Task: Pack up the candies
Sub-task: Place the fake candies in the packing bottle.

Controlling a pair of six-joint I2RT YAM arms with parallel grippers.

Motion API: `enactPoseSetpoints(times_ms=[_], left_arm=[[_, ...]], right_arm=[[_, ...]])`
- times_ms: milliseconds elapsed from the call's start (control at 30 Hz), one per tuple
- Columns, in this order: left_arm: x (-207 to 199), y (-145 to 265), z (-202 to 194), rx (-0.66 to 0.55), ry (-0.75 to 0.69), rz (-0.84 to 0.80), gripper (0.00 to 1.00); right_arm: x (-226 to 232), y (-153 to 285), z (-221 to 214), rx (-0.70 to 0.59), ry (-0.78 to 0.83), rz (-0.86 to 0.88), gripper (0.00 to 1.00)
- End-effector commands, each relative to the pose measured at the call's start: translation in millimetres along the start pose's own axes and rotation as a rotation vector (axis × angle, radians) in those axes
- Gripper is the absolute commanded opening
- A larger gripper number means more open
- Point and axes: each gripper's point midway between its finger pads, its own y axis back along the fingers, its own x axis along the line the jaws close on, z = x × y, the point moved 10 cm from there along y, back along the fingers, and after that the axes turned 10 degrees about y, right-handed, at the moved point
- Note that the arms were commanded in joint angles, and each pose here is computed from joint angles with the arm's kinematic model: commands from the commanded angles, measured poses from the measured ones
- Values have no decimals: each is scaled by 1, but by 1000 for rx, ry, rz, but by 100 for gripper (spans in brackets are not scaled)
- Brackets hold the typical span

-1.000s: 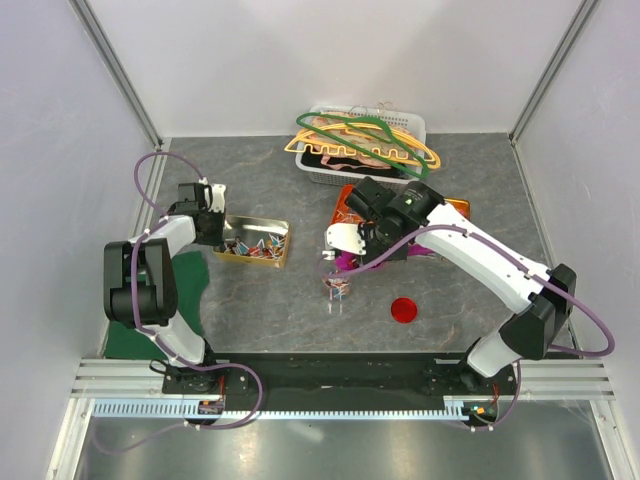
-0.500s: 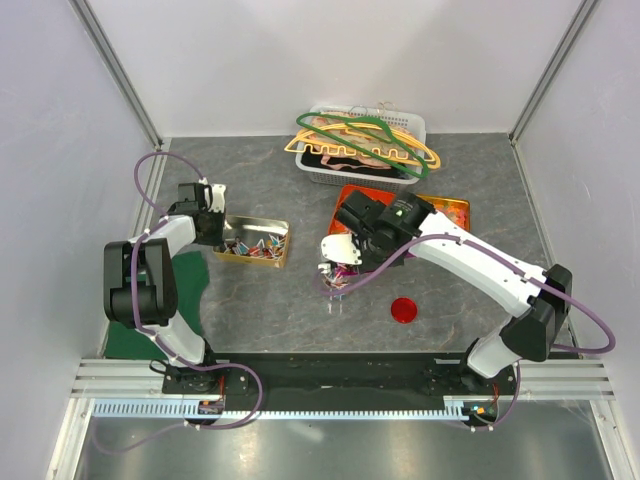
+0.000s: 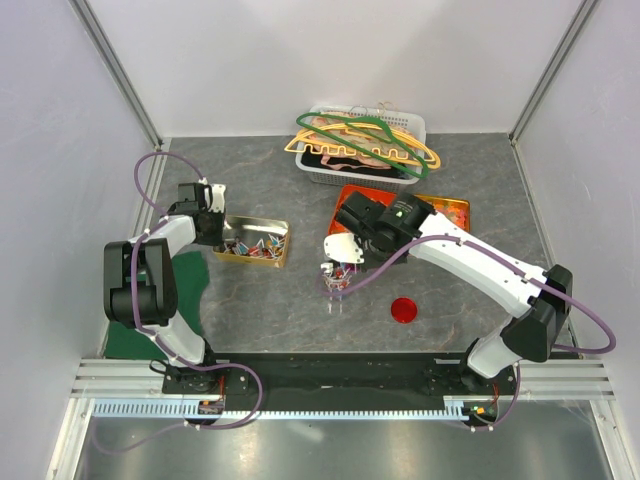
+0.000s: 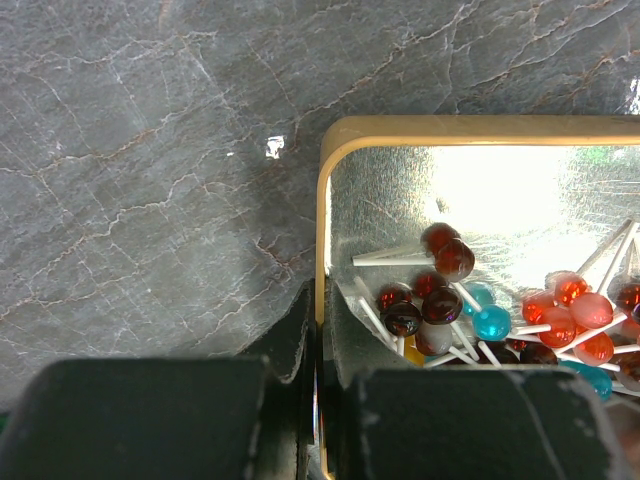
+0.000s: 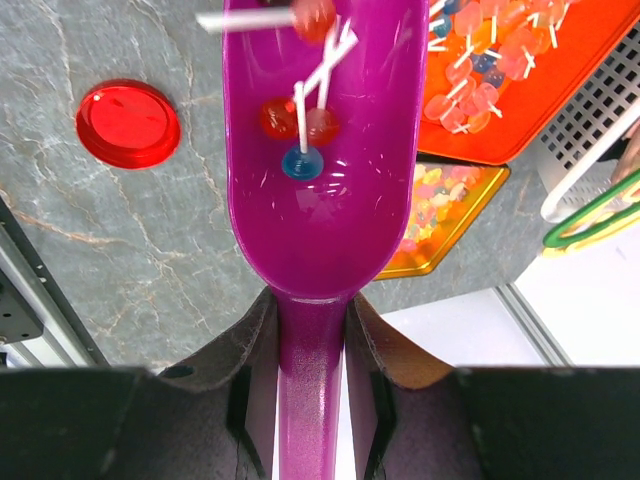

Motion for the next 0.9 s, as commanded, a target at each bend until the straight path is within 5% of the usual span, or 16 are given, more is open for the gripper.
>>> enactPoseSetpoints(times_ms=[0,867], left_arm=[[0,8,17,-67,-2,4,2],[0,8,17,-67,-2,8,2]], right_arm=[[11,16,-15,73,14,26,0],[7,15,1,150,97,-21,0]])
